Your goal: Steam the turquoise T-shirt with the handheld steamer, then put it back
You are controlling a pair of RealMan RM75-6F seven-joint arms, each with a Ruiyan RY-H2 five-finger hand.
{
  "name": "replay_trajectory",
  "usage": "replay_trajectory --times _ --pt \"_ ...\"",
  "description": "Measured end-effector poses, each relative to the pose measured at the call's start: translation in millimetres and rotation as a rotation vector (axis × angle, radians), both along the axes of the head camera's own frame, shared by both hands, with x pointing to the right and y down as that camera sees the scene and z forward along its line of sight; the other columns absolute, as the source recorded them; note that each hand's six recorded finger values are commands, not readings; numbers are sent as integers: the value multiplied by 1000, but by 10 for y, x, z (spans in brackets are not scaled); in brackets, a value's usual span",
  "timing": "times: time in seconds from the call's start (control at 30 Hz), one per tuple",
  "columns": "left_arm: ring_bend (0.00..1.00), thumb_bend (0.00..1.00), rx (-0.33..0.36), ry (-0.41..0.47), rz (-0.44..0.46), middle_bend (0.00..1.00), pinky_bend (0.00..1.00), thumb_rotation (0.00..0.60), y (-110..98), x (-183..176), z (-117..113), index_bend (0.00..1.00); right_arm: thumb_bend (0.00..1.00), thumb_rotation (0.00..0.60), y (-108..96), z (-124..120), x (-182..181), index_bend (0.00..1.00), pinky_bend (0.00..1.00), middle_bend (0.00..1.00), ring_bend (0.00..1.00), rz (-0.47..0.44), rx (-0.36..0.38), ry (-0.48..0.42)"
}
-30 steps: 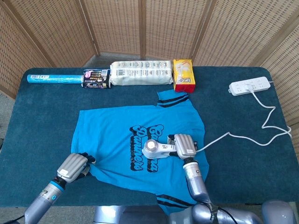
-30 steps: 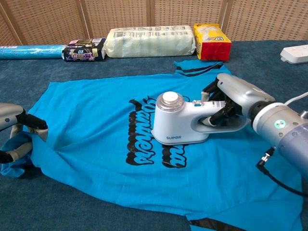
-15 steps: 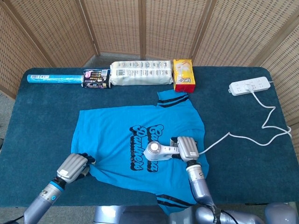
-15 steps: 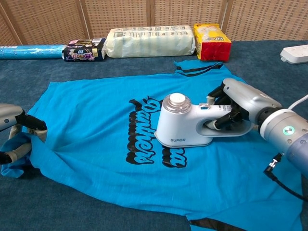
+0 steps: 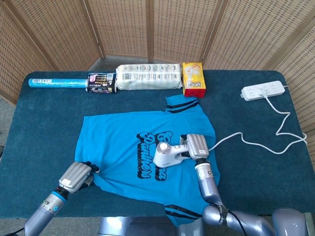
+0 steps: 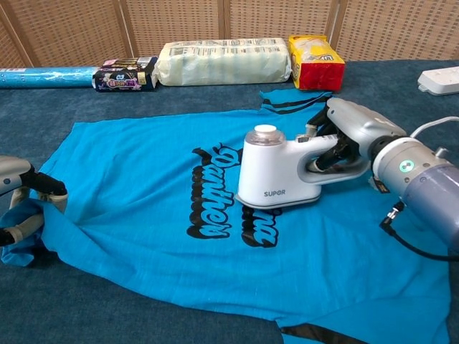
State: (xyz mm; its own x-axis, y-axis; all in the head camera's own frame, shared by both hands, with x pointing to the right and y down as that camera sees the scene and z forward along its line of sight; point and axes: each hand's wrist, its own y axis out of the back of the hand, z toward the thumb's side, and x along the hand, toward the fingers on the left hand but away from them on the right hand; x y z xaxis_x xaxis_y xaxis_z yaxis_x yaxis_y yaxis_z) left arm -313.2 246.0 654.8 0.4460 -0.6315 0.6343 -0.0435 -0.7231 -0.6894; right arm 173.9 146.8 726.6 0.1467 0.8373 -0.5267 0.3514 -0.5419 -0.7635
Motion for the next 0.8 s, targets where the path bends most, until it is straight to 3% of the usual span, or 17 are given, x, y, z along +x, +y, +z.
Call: replay_trajectory --times 0.5,0.8 --pt "453 543 -4 -3 -1 548 559 600 -7 14 26 563 332 600 -312 24 110 764 714 770 798 47 50 23" --pt "453 542 -1 3 9 548 559 600 -18 53 20 563 332 600 -226 -72 198 763 715 770 798 59 63 -4"
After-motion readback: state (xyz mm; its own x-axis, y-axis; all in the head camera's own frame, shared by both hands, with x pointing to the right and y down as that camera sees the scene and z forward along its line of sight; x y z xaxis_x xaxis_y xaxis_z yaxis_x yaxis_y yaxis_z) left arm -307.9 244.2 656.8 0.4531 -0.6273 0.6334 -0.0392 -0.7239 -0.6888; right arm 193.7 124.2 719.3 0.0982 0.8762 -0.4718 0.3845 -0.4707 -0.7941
